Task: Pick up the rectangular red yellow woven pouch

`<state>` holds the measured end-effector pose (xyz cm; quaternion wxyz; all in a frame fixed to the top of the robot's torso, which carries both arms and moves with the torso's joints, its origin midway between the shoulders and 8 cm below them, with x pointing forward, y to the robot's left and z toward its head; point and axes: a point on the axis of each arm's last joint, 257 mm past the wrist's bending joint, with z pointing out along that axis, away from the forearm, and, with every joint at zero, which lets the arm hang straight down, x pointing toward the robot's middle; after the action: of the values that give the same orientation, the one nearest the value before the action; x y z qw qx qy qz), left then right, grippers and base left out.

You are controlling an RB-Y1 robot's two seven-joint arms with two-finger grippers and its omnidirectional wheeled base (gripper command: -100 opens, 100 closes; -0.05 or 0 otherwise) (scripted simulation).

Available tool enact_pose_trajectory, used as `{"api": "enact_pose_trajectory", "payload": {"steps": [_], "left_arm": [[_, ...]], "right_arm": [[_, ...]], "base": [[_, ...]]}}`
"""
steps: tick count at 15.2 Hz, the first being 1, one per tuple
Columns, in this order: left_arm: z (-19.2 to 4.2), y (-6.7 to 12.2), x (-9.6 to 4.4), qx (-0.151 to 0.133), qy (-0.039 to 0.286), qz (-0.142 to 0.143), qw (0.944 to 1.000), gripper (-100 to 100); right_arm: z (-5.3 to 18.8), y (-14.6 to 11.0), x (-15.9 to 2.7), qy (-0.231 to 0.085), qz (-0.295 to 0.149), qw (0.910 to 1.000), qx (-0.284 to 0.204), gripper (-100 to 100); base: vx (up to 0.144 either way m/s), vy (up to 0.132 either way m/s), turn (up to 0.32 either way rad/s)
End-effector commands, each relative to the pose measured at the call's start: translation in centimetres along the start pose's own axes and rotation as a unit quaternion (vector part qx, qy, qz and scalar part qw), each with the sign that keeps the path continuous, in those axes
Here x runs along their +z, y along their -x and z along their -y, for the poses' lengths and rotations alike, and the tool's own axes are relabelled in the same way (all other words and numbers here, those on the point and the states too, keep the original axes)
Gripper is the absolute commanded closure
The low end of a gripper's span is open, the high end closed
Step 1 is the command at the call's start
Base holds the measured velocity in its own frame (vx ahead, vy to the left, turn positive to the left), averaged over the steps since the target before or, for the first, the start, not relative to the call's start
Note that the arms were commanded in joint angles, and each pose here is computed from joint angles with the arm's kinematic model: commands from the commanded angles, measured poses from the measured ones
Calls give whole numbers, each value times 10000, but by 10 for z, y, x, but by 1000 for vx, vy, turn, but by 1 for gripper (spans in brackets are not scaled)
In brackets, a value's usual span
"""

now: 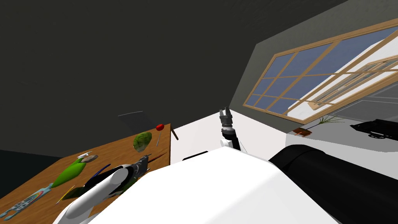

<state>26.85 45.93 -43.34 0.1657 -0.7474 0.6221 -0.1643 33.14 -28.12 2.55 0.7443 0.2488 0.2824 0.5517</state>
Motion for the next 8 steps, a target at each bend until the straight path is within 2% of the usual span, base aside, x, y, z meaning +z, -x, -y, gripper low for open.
{"api": "enact_pose_trajectory", "payload": {"steps": [1,2,5,6,7,8], "left_arm": [[0,0,0,0,0,0,10000,-100],[-2,-3,8,-27,10,1,10000,-100],[-3,-6,19,-50,-4,16,10000,-100],[-3,-5,14,-39,13,3,10000,-100],[-2,-5,15,-42,3,8,10000,100],[-2,-5,15,-42,1,9,10000,100]], "right_arm": [[0,0,0,0,0,10000,0,0],[0,0,0,0,0,10000,0,0],[0,0,0,1,0,10000,1,0],[0,0,0,1,0,10000,1,0],[0,0,0,0,0,10000,1,0],[0,0,0,0,0,10000,1,0]], "base": [[35,26,-15],[12,21,-30],[-6,24,-40],[-7,16,-15],[-2,6,-2],[0,0,0]]}}
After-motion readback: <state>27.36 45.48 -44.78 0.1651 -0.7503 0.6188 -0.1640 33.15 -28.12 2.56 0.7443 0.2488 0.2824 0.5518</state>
